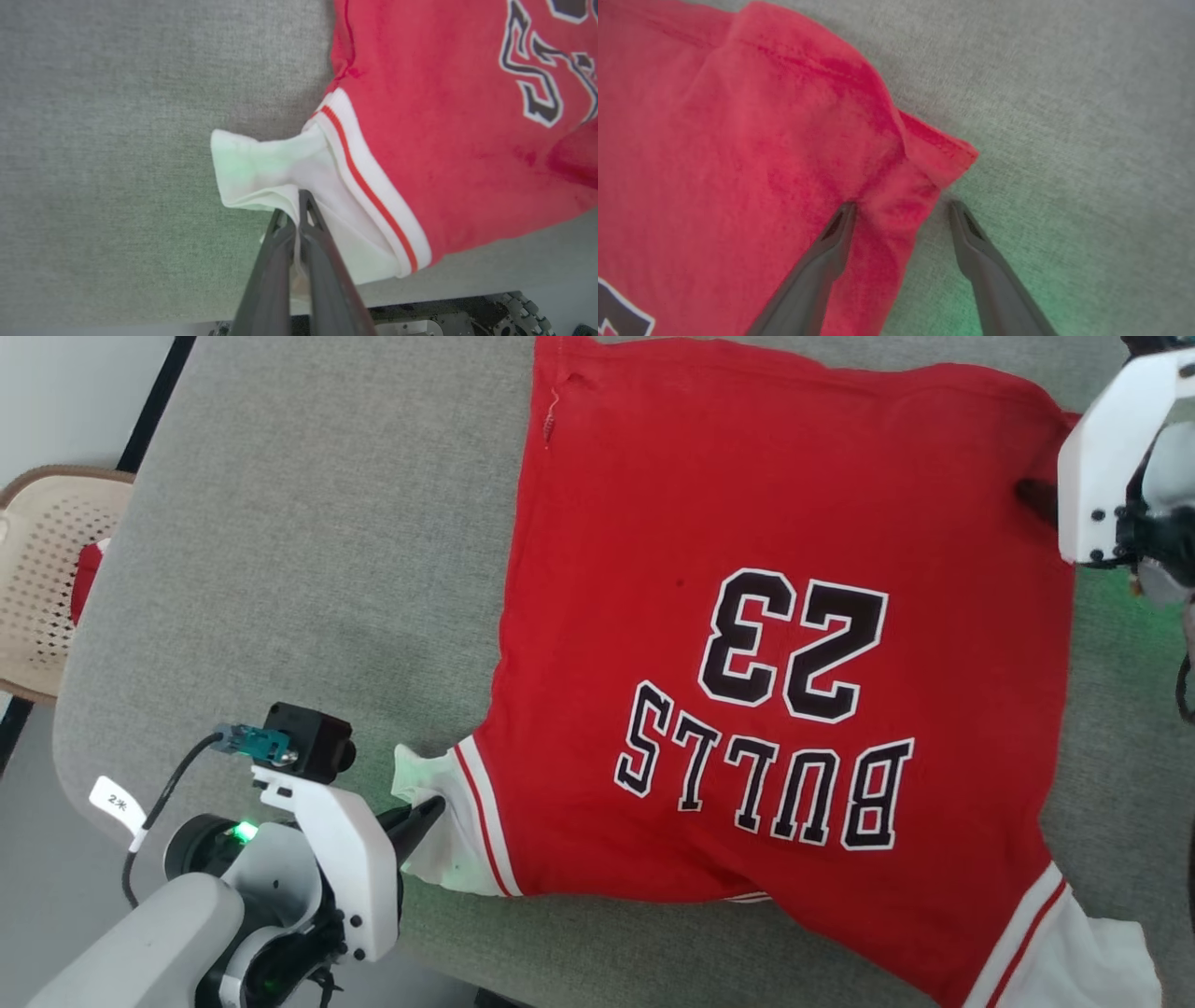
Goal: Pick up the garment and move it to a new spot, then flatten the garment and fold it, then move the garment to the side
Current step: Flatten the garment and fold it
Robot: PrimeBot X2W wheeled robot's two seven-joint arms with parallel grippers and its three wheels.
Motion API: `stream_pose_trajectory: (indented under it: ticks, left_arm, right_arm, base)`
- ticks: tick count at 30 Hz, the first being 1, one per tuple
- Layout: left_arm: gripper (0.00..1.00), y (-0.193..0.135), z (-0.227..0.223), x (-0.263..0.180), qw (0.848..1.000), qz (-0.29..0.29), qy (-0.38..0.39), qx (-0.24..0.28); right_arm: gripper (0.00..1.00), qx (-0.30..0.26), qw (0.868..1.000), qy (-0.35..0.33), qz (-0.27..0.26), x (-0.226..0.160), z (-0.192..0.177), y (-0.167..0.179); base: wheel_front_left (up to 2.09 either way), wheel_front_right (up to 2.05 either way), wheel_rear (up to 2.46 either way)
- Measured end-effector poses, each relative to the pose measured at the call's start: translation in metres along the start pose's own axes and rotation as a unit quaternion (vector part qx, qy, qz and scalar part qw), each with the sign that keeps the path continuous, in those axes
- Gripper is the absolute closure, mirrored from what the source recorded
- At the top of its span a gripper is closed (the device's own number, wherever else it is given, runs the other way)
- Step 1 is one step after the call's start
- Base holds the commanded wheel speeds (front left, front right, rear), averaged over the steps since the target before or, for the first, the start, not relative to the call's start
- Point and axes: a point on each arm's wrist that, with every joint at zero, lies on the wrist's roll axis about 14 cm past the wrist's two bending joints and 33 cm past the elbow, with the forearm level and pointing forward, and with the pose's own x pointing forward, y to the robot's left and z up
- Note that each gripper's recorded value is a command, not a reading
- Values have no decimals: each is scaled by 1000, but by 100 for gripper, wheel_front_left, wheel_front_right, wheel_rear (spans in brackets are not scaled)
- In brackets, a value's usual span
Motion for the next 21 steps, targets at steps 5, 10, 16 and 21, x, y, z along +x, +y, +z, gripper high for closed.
stream_pose_trajectory:
  ticks: [5, 10, 16, 21]
  left_arm:
    - [100, 2, -3, 3, 1000, 0, 3, -5]
    - [100, 2, 4, 5, 1000, -2, -5, -3]
    - [100, 4, 17, 4, 1000, -2, -22, 10]
    - [100, 5, 23, 0, 999, -1, -30, 20]
  right_arm:
    - [100, -4, 998, 55, 2, 5, -8, 3]
    - [100, -2, 999, 51, 5, -2, -8, 4]
    - [100, -5, 1000, 29, 8, -26, -7, 2]
    - [100, -7, 1000, 20, 7, -55, -24, -8]
  base:
    - [0, 0, 0]
    - [0, 0, 0]
    - [0, 0, 0]
    - [0, 0, 0]
